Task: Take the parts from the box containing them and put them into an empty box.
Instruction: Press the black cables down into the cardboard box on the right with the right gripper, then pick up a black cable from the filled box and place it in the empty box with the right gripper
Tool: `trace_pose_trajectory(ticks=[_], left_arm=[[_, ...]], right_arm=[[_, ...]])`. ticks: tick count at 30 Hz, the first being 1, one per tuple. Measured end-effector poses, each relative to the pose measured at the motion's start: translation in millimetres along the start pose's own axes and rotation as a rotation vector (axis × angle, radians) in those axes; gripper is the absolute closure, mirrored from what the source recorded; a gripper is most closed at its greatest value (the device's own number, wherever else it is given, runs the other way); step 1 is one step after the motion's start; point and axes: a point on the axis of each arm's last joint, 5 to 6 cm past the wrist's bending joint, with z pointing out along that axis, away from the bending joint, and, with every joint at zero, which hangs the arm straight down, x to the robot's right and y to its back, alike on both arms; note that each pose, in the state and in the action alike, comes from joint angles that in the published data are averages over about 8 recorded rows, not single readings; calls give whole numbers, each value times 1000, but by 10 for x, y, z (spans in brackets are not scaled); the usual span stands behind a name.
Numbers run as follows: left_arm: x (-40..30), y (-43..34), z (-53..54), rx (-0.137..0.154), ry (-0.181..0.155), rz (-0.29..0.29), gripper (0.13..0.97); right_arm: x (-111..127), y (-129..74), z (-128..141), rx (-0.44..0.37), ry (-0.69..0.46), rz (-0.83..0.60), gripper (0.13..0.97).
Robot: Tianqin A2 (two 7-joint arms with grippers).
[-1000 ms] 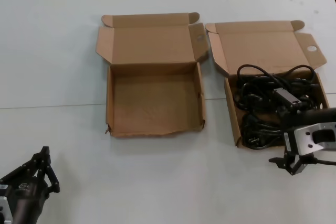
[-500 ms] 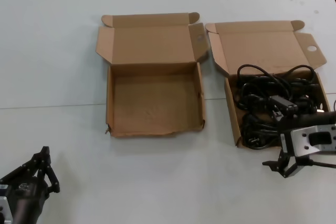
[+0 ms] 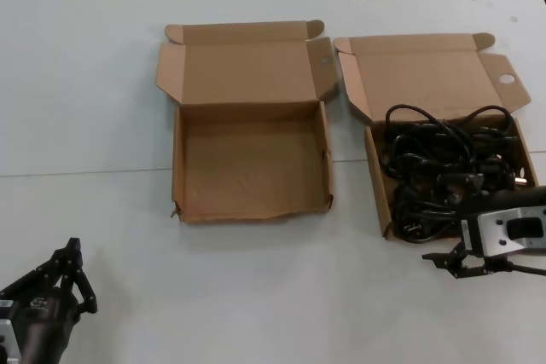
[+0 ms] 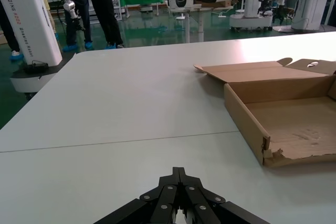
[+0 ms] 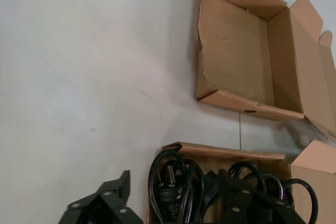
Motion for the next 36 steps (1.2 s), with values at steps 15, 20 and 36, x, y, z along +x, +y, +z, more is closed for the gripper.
trace_pose_trajectory(ticks=[15,20,36], left_arm=[[0,0,0,0,0,0,941],[0,0,0,0,0,0,941],[0,0,0,0,0,0,941]], right_arm=[[-19,101,75,-8,7,15,727],[-3,147,131,-9,18,23,810],[41,192,167,-3,41,11,927]])
